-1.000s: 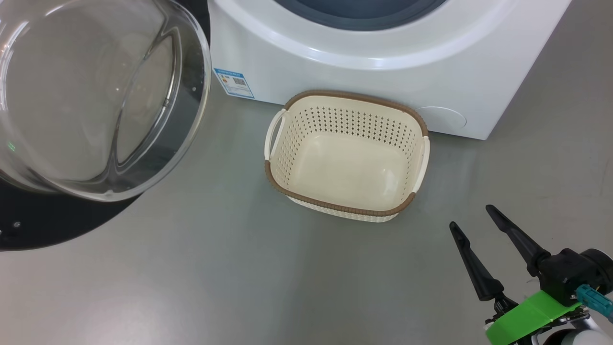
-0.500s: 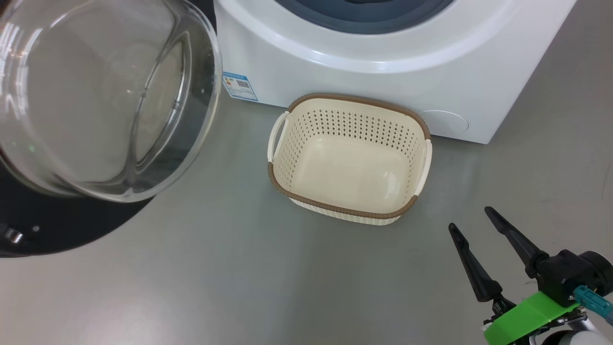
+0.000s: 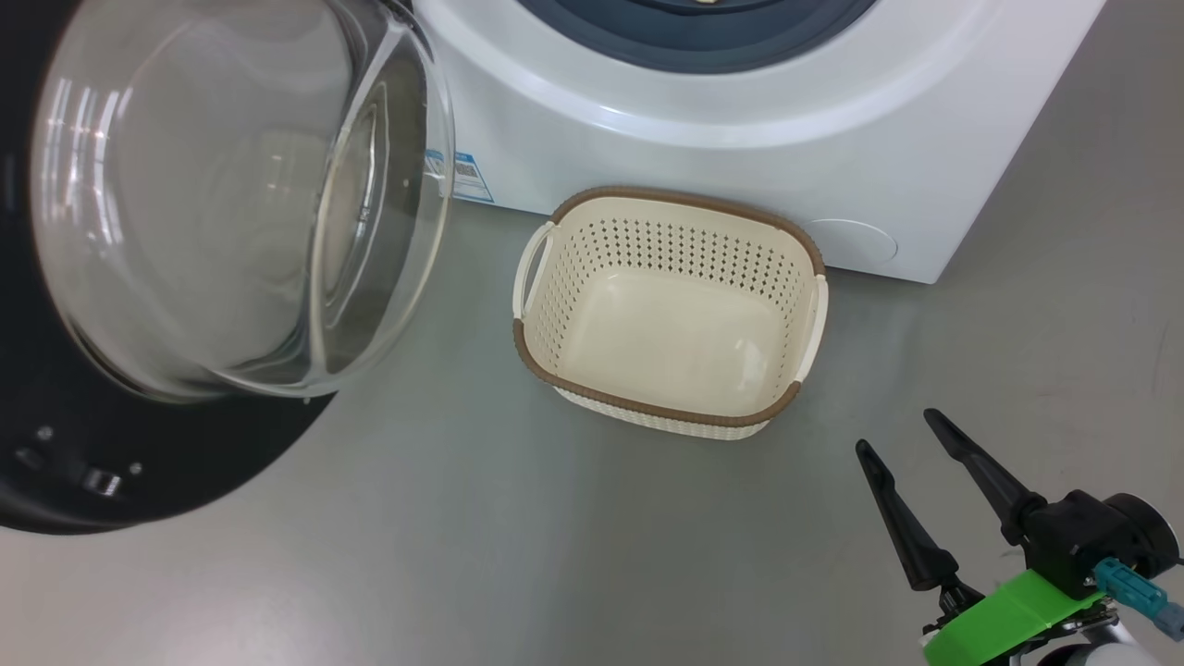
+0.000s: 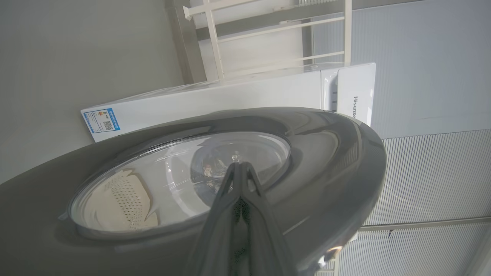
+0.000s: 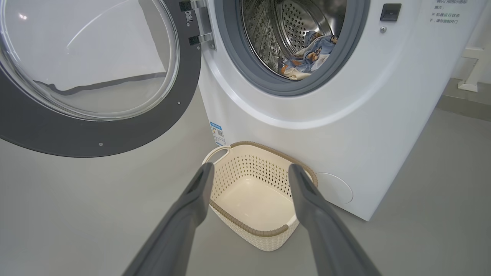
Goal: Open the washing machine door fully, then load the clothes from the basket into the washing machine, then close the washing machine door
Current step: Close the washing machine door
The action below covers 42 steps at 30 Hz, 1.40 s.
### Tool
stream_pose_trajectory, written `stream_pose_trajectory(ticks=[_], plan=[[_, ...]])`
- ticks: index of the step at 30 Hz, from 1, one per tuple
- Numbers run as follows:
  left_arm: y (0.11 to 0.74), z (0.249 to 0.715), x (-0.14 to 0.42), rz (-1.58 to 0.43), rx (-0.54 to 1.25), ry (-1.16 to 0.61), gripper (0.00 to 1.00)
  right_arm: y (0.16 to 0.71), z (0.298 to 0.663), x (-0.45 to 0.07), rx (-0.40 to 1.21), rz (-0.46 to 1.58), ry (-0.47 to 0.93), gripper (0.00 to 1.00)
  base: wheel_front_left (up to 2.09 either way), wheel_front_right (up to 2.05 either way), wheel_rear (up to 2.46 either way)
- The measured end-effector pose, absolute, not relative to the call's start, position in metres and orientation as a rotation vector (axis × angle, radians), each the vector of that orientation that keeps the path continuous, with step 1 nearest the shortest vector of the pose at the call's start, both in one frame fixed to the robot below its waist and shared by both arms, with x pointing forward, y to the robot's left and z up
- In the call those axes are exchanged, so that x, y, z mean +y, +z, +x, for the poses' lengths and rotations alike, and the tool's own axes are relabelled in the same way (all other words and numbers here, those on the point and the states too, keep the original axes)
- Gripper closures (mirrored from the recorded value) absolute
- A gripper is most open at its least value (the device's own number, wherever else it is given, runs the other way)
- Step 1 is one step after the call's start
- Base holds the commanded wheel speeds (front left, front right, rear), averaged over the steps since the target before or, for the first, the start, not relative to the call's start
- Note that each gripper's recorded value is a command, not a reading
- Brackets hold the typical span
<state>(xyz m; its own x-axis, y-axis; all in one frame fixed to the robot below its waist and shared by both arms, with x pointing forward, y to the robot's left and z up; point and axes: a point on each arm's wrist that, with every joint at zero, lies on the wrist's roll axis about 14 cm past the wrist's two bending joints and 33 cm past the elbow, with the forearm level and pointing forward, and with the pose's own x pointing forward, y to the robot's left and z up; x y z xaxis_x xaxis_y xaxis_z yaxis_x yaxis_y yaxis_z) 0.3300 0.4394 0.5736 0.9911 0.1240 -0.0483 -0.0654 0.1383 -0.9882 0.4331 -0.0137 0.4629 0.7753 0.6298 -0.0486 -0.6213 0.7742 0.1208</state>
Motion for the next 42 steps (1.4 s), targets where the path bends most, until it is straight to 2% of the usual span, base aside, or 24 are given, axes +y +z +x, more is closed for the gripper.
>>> stream_pose_trajectory(ticks=[19,42], plan=[[0.588,0.350,0.357,-1.432,0.180,-0.137,1.00,0.466,0.426,-0.015,0.067,0.116,0.661,0.00,0.00,0.00,0.00],[0.596,0.397,0.274,-1.446,0.309,-0.390,1.00,0.462,0.427,-0.034,0.057,0.138,0.582,0.00,0.00,0.00,0.00]])
